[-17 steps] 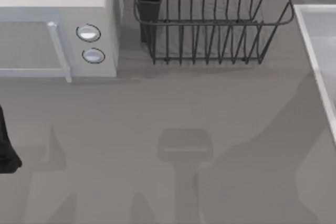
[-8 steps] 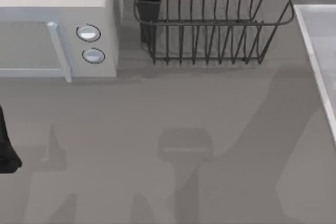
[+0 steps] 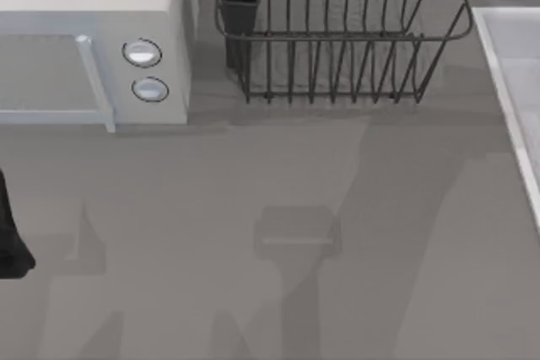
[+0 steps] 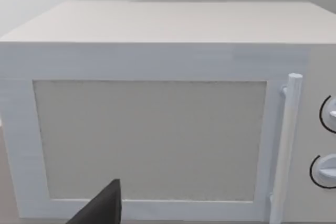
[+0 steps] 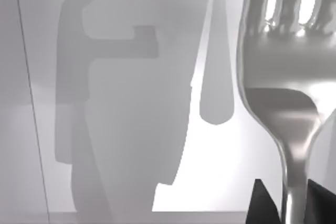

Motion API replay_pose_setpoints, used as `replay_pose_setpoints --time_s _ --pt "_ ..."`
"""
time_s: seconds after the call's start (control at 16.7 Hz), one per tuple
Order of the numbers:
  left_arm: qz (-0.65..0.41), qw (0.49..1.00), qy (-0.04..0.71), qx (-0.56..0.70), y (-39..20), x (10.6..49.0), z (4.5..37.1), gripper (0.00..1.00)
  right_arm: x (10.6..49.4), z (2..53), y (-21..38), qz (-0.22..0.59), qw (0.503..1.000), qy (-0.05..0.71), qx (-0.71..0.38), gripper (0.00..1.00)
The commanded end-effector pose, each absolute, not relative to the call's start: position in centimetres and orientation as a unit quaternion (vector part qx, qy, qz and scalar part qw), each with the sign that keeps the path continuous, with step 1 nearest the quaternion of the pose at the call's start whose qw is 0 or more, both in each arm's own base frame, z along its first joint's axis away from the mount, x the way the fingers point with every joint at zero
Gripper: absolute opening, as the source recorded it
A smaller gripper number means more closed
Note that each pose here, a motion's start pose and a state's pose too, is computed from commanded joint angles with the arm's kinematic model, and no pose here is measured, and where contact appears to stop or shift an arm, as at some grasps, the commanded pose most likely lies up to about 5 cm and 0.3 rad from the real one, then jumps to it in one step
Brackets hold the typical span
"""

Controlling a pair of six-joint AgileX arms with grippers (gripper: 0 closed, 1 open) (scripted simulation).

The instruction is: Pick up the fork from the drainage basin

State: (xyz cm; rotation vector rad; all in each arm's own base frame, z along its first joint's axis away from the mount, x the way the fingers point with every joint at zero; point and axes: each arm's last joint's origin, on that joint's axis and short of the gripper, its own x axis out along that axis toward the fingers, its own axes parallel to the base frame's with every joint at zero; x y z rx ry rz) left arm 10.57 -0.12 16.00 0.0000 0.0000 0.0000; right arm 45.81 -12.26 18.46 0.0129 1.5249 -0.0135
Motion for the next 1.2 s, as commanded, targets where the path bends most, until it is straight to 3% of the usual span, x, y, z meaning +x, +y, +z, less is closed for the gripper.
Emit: replay_pose_setpoints --time_s 0.3,0.6,0.9,1.2 --pt "0.0 1.0 0.0 0.0 -0.1 10.6 16.0 1.0 45.9 18.7 -10.5 -0.005 0.721 0.693 0.007 0.0" --pt "0.0 1.0 0.0 0.0 -0.1 10.6 16.0 1.0 44.1 21.3 1.3 -0.003 0.713 0.701 0.009 0.0" --pt "0.0 1.0 0.0 0.0 -0.1 10.6 16.0 1.0 35.4 24.6 16.3 -0.002 0.707 0.707 0.005 0.0" --pt "0.0 1.0 0.0 0.0 -0.1 10.6 16.0 1.0 25.5 26.7 22.7 -0.004 0.706 0.708 0.003 0.0"
